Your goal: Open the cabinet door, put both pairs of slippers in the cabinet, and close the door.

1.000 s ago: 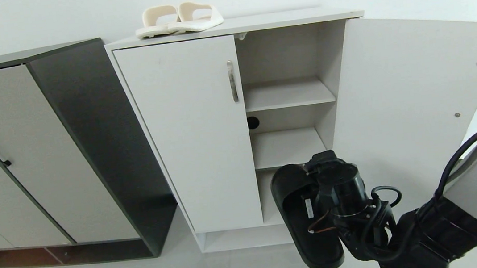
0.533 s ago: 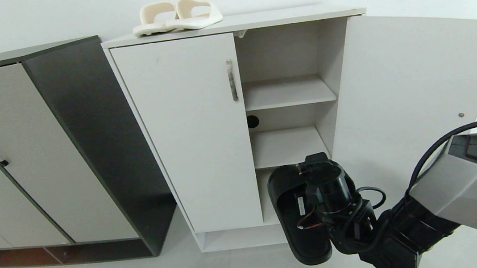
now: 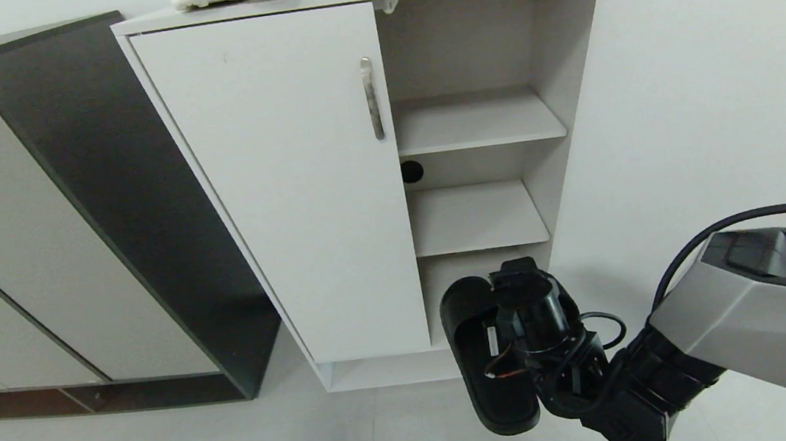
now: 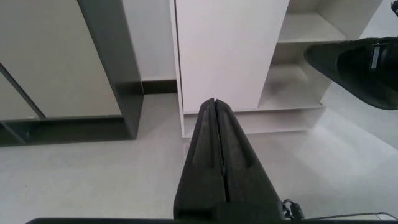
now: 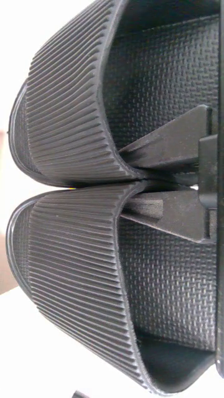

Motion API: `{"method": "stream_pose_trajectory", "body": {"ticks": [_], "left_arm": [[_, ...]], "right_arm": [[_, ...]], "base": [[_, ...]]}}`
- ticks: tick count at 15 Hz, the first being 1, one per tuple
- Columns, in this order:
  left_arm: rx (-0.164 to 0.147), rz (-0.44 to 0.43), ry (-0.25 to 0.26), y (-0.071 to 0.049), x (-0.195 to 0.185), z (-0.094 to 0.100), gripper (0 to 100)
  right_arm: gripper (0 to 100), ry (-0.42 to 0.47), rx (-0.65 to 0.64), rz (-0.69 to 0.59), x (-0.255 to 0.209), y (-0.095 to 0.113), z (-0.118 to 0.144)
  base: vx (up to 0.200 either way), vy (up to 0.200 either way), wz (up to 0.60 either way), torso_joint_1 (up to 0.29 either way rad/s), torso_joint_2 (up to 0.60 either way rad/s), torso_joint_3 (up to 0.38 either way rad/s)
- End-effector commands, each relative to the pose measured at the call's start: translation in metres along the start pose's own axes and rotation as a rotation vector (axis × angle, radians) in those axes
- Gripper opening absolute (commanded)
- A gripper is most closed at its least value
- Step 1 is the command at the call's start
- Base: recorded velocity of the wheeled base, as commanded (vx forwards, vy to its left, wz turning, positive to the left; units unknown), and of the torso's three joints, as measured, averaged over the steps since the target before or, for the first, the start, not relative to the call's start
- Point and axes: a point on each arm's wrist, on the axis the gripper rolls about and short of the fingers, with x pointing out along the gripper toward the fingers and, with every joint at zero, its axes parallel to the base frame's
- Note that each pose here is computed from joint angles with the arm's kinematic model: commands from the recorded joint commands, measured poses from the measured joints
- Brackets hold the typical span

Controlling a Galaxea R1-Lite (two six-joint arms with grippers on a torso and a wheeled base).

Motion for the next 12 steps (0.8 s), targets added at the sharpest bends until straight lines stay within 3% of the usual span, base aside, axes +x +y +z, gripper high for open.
{"method": "stream_pose_trajectory", "body": {"ticks": [1,7,10,12], "left_arm": [[0.000,0.000,0.002,0.0000,0.0002,0.0001,0],[-0.002,0.000,0.002,0.0000,0.0002,0.0001,0],[-0.002,0.000,0.002,0.0000,0.0002,0.0001,0],[-0.002,0.000,0.002,0.0000,0.0002,0.0001,0]], "right_arm": [[0,-0.017,0.013,0.004,0.0008,0.0009,0.0002],[0,-0.130,0.045,0.005,0.0007,0.0023,0.0019],[0,-0.257,0.045,0.011,0.0051,0.0028,0.0034],[0,-0.264,0.026,0.009,0.0044,0.0020,0.0022]], "base": [[0.000,0.000,0.00,0.007,0.00,-0.198],[0.000,0.000,0.00,0.002,0.00,-0.177],[0.000,0.000,0.00,0.000,0.00,0.000],[0.000,0.000,0.00,0.000,0.00,0.000]]}}
